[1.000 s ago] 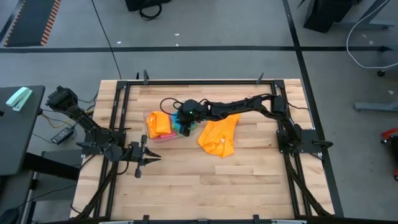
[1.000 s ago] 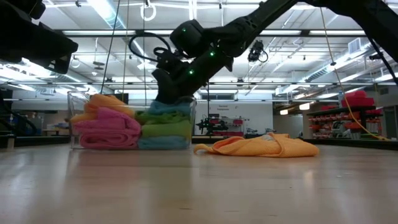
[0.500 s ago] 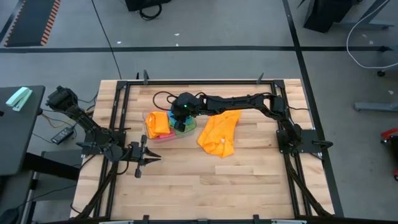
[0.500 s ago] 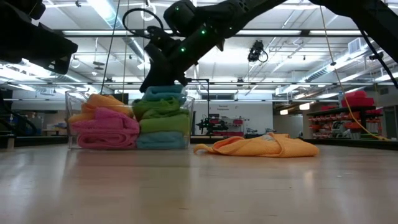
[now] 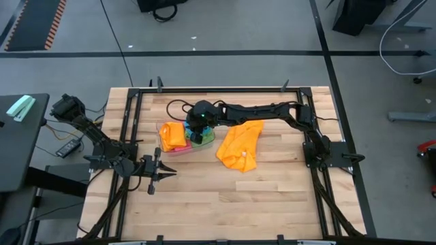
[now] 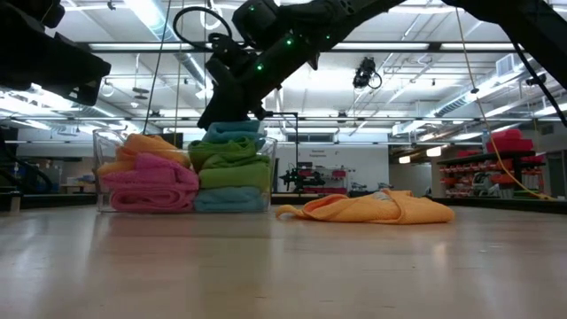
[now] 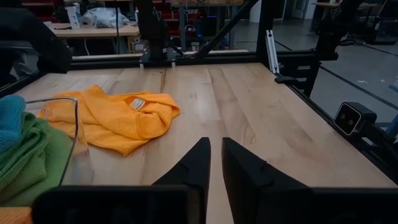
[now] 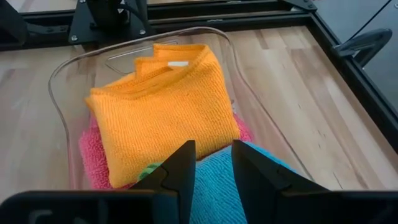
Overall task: Fold microfiber towels
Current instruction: Put the blue microfiber towel into the transparent bin, then fold the yellow microfiber towel
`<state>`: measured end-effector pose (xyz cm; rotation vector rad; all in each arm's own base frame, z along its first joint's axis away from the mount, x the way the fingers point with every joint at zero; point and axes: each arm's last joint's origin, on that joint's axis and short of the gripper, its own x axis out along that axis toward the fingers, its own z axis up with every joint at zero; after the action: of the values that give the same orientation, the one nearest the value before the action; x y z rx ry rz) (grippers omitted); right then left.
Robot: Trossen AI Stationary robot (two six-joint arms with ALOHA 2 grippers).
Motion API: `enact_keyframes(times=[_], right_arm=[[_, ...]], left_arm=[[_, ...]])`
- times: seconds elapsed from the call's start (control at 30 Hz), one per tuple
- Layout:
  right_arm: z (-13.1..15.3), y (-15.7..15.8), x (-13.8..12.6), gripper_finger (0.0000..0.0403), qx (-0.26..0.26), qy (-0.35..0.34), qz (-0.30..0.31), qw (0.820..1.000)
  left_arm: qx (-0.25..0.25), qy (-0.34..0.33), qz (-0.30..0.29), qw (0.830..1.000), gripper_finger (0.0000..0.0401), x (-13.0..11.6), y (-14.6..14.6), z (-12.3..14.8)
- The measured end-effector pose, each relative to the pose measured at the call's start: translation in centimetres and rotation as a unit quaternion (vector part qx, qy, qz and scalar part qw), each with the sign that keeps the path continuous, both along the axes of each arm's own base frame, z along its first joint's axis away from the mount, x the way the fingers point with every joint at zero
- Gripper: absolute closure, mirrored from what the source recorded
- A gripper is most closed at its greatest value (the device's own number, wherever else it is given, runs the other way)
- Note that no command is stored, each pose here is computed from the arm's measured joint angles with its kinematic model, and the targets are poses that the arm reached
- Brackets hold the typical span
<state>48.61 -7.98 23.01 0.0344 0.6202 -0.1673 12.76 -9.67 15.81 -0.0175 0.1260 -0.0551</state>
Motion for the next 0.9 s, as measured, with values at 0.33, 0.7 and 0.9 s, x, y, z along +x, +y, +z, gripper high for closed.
enact_keyframes(times=[0.33, 0.7, 0.9], right_arm=[[2.6, 0.8, -0.9, 0.0290, -0.011, -0.014, 0.020, 1.000], [5.2, 6.6, -3.2, 0.0290, -0.012, 0.047, 0.099, 0.994], [2.8, 12.0, -4.1, 0.0294, -0.020, 0.094, 0.146, 0.985]], left_arm=[[0.015, 0.000, -0.002, 1.000, 0.0355, 0.0, 0.0, 0.0], [0.036, 0.000, -0.004, 0.999, 0.0378, 0.0, 0.0, 0.0], [0.034, -0.004, -0.004, 0.999, 0.0392, 0.0, 0.0, 0.1]])
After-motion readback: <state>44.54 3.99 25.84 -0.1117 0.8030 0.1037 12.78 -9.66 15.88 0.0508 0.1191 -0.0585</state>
